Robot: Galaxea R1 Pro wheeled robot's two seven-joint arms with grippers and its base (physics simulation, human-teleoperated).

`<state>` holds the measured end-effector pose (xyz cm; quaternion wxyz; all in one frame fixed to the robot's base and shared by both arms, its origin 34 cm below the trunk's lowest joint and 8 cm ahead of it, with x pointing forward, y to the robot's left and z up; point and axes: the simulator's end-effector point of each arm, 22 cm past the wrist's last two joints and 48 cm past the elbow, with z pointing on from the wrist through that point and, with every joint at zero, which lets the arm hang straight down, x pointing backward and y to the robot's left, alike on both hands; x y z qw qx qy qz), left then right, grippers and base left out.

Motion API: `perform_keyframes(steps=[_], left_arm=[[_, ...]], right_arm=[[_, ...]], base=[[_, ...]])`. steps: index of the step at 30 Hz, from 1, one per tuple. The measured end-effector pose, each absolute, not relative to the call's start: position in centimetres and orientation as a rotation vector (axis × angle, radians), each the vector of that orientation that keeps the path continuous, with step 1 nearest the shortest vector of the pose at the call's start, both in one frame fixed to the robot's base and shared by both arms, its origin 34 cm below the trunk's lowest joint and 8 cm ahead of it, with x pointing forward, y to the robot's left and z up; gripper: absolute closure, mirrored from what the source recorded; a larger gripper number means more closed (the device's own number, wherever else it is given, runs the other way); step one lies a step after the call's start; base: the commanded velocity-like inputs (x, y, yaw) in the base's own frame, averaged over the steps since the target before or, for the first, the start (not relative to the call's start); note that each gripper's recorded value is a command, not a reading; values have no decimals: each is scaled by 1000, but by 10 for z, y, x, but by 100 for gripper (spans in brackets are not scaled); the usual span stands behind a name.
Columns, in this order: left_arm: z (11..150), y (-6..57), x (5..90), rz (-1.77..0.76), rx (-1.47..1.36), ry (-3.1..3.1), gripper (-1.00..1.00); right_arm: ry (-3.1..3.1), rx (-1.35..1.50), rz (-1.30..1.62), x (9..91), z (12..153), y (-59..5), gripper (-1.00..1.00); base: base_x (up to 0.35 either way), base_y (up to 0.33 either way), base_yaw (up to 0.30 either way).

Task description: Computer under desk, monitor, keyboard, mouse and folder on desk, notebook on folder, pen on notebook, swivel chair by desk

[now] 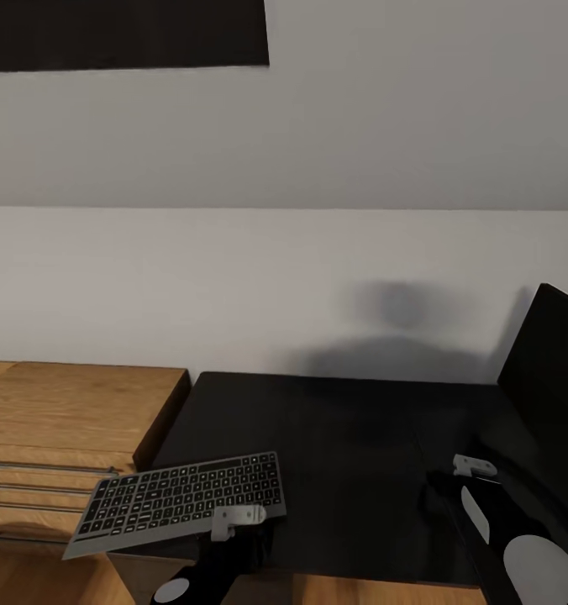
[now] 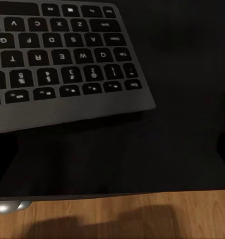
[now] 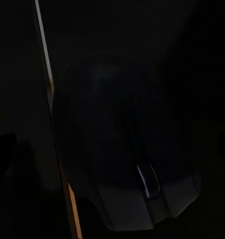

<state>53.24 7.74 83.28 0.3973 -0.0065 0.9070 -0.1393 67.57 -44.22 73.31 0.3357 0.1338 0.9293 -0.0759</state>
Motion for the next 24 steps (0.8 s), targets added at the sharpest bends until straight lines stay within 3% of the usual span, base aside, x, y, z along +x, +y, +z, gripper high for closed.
perform_keyframes(steps=[17,18,24], left_arm=[[833,75,531,-358,-11,2298,-100],[833,75,531,-359,-10,2298,-100],[833,74,531,-360,-8,2299,-100]], right_arm=[[2425,346,-197,676,733,-441,-100],[2425,346,-197,676,732,-441,100],[2426,341,-202,676,733,-441,100]], base=[[0,0,0],[0,0,0],[0,0,0]])
